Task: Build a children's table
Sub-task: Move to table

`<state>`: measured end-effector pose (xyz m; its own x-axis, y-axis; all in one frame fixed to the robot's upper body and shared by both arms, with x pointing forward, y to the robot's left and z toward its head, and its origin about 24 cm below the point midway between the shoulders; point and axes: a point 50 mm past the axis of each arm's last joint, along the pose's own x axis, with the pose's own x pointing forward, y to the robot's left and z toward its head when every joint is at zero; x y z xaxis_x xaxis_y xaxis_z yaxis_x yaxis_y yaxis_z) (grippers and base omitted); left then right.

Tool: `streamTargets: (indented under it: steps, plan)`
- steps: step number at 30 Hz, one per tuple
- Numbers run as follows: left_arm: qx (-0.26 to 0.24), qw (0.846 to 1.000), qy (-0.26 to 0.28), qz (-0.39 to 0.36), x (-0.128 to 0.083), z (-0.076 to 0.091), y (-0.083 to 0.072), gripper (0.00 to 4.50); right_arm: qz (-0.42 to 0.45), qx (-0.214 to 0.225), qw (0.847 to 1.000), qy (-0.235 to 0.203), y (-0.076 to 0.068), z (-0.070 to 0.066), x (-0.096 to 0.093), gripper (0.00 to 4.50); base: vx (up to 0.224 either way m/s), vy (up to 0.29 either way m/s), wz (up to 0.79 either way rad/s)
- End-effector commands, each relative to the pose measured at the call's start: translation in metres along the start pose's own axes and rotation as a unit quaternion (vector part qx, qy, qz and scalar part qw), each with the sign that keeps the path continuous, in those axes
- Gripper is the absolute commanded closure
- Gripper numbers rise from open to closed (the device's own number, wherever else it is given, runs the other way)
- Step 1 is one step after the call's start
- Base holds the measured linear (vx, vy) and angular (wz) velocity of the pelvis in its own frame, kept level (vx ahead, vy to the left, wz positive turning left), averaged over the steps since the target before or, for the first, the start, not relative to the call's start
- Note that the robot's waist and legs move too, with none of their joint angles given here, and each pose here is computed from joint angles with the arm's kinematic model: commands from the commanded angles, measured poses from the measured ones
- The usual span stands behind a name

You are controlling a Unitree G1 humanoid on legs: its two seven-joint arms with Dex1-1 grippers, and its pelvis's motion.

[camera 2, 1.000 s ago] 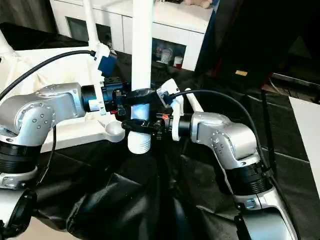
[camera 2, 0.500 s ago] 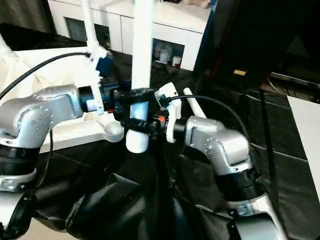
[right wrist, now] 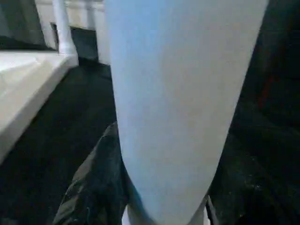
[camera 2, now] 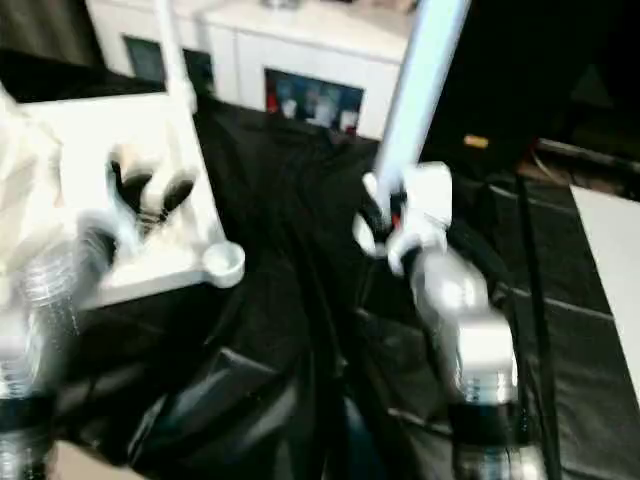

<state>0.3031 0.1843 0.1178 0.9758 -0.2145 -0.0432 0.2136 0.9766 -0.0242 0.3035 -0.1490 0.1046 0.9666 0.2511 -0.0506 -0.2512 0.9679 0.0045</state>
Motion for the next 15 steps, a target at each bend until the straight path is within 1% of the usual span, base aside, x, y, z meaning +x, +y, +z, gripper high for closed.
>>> streamTargets:
  steps: [1,2,4,6,9,15]
  plan:
    - [0.029,0.999,-0.024,0.008,-0.004,0.003,-0.007,0.98,0.003,-0.007,1.0,-0.025,0.006,0.006,-0.005,2.64,0.0,0.0,0.0]
    - [0.049,0.998,-0.021,0.023,-0.006,-0.004,-0.01,0.98,0.015,0.013,0.999,-0.028,0.013,0.001,-0.007,2.64,0.0,0.0,0.0]
    - [0.063,0.997,-0.027,0.045,-0.006,-0.01,-0.013,0.98,0.025,0.038,0.998,-0.033,0.019,-0.002,-0.009,2.64,0.0,0.0,0.0]
    - [0.069,0.995,-0.039,0.057,-0.007,-0.012,-0.016,0.98,0.025,0.052,0.998,-0.034,0.023,-0.006,-0.01,2.64,0.0,0.0,0.0]
    - [0.07,0.995,-0.049,0.05,-0.005,-0.009,-0.02,0.98,0.027,0.058,0.998,-0.025,0.025,-0.011,-0.008,2.64,-0.022,0.062,0.01]
    - [0.082,0.993,-0.061,0.051,-0.002,-0.006,-0.021,0.98,0.029,0.061,0.997,-0.024,0.026,-0.011,-0.004,2.64,-0.046,0.144,0.12]
